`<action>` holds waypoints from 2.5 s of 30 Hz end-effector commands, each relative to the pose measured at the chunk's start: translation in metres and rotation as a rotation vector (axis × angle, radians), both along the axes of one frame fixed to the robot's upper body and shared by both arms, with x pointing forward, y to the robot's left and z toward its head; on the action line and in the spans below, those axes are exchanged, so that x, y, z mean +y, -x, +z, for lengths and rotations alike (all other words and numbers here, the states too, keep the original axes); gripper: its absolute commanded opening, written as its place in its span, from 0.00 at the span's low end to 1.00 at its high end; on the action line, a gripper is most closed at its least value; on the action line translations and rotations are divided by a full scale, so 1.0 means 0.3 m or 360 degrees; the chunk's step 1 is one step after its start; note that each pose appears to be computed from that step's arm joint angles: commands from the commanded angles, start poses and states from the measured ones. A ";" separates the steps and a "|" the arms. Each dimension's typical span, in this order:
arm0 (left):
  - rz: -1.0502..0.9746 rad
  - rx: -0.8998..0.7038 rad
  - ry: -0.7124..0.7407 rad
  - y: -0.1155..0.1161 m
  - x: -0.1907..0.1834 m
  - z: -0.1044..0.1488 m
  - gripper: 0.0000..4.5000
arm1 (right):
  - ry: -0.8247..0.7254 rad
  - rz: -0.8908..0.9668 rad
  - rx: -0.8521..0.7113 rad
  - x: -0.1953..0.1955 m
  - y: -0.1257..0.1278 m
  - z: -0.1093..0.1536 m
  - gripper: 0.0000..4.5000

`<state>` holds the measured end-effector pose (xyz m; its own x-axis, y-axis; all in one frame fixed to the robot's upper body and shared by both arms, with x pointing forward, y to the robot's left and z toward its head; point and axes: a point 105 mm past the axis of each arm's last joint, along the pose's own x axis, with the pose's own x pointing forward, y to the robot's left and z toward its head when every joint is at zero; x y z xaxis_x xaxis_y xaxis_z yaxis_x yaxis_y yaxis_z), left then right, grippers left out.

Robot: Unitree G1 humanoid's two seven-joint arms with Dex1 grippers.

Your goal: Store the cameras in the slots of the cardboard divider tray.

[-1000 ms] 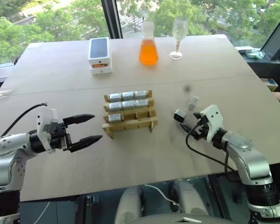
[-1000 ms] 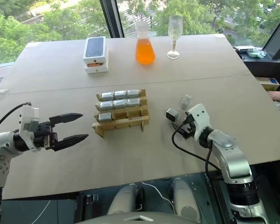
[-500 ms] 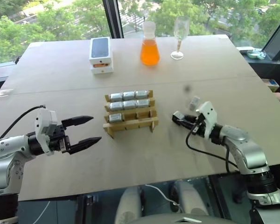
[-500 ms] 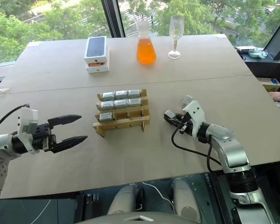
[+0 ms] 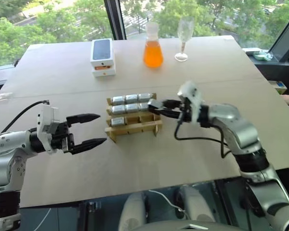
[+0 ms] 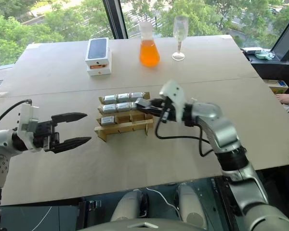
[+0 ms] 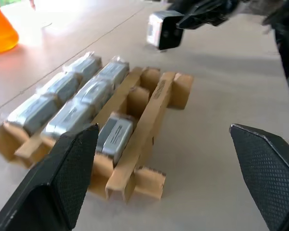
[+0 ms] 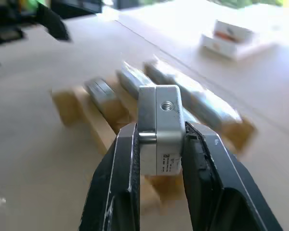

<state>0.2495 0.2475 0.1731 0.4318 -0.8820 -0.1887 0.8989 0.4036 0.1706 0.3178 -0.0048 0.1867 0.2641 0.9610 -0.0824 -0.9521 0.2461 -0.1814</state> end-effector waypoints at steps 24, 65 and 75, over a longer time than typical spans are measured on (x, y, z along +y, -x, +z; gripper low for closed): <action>-0.0133 0.0003 -0.0129 0.046 0.005 0.023 1.00 | 0.0507 0.0608 -0.0418 0.191 -0.111 -0.096 0.15; -0.0209 -0.0013 -0.0166 -0.035 -0.035 0.015 1.00 | -0.0229 -0.1635 -0.0084 -0.375 -0.137 -0.068 0.99; -0.0265 -0.0012 -0.0185 -0.055 -0.046 0.010 1.00 | -0.0251 -0.2142 0.0332 -0.368 -0.136 -0.233 0.99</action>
<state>0.2661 0.2338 0.1705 0.2908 -0.9120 -0.2892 0.9514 0.2436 0.1884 0.3580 -0.1174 0.1154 0.9881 0.0069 -0.1537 -0.0078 1.0000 -0.0057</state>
